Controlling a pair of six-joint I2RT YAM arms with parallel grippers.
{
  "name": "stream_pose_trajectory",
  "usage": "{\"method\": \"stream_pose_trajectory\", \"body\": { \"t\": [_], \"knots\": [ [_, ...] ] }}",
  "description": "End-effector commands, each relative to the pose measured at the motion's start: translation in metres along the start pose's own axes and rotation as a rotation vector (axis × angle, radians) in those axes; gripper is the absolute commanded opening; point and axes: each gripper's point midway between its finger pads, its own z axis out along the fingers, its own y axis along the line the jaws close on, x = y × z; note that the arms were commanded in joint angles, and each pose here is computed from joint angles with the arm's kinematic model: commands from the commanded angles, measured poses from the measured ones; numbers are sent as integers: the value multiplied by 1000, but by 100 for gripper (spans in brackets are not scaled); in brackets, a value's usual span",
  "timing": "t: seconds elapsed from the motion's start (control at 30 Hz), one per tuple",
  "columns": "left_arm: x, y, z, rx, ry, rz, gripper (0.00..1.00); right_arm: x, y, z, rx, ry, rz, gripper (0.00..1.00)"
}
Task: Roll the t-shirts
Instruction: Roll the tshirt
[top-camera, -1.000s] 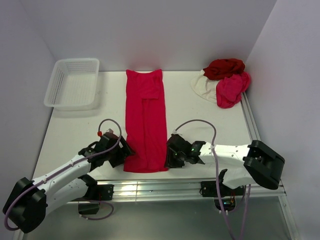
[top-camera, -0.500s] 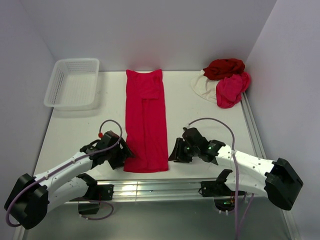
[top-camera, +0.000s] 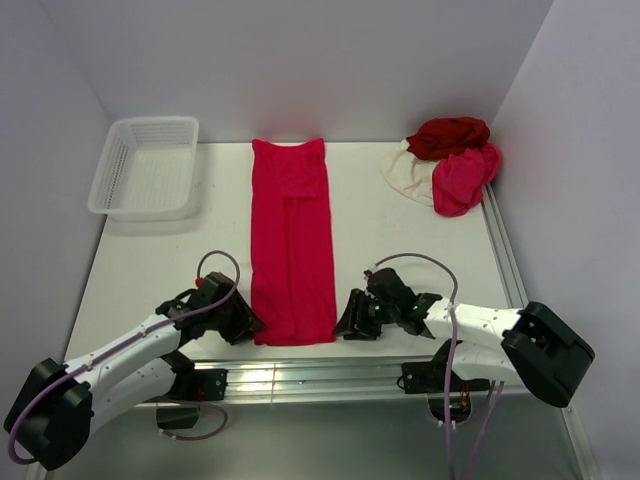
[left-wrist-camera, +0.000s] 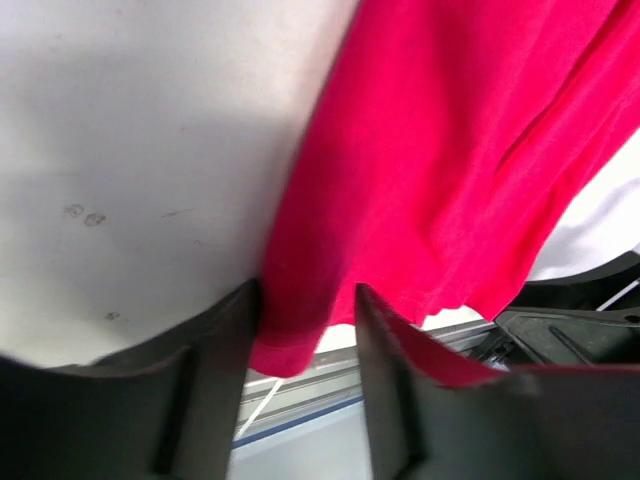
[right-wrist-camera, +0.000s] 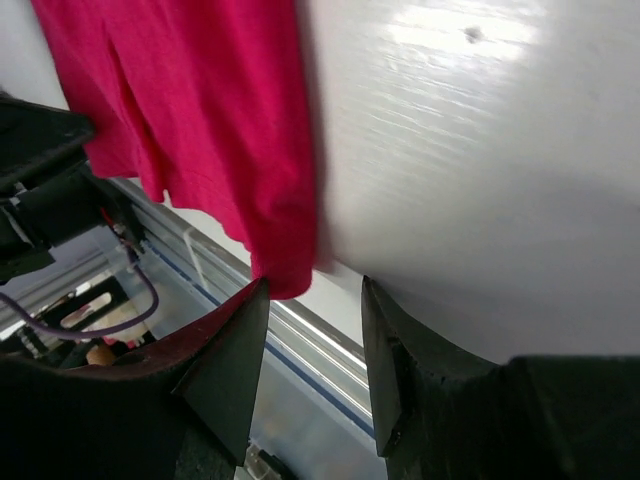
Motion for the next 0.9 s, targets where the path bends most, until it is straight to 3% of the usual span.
{"method": "stream_pose_trajectory", "body": {
  "t": [0.0, 0.27, 0.47, 0.5, 0.57, 0.67, 0.7, 0.8, 0.87],
  "knots": [
    [15, 61, 6, -200, 40, 10, 45, -10, 25, 5, -102, -15, -31, 50],
    [13, 58, 0, -158, 13, -16, 43, -13, 19, 8, -67, -15, -58, 50],
    [9, 58, 2, -212, 15, 0, 27, -13, 20, 14, -70, 6, -50, 47],
    [9, 61, 3, -241, 22, 4, 16, -13, 19, 15, -65, 12, -51, 44],
    [6, 59, 2, -267, 22, 21, 11, -14, 18, 15, -49, 16, -55, 41],
    [2, 62, -2, -342, 21, 40, 0, -14, 17, 15, -37, 20, -53, 27],
    [1, 66, -2, -377, 20, 42, 0, -14, 18, 14, -33, 22, -53, 17],
    [-4, 60, -7, -414, 20, 65, 0, -14, 21, 10, -27, 33, -55, 0],
    [-5, 52, -10, -411, 28, 71, 0, -12, 22, 5, -9, 52, -44, 0]
  ]
}}
